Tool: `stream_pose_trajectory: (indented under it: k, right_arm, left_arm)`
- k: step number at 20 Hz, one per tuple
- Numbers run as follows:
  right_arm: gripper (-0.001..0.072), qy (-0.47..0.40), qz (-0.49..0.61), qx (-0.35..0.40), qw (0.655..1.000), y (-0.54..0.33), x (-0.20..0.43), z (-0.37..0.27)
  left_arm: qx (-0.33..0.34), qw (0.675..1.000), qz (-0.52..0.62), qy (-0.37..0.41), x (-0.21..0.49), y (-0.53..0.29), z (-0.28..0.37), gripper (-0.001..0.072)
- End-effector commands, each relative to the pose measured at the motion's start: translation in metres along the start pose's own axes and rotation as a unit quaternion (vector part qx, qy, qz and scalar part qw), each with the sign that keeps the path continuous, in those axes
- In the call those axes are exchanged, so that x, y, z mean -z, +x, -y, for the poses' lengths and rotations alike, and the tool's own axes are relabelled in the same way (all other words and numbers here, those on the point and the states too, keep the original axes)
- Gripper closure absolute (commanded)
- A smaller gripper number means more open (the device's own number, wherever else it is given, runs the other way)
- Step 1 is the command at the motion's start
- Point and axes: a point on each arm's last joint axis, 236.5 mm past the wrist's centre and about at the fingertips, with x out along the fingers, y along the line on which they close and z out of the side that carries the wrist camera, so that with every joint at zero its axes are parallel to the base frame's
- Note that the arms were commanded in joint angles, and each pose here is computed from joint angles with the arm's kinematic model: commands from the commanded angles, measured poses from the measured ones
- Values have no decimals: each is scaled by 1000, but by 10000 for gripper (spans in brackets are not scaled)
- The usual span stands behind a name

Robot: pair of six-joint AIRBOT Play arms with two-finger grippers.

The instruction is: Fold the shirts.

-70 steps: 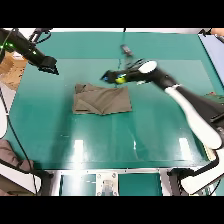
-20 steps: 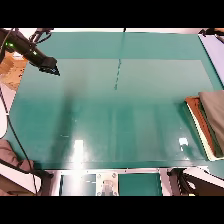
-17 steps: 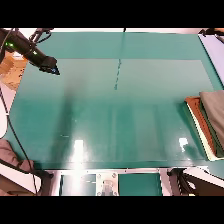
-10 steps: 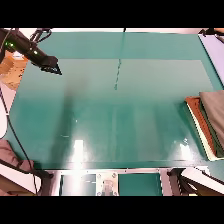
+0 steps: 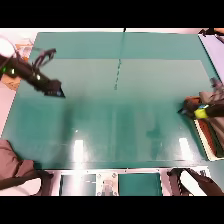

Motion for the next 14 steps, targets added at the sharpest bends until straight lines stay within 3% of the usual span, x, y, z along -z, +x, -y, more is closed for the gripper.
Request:
stream_pose_trajectory:
  k: [1,5,14]
  right_arm:
    - [697,-36,-41,-15,998,35,56,-16]
    - [696,-41,-53,-21,998,39,64,-21]
    - [697,-41,-53,-22,997,39,64,-21]
  left_arm:
    - [0,999,2,-42,65,26,6,681]
    - [-16,999,-4,-47,94,36,0,680]
    - [-21,999,9,-47,88,36,-2,679]
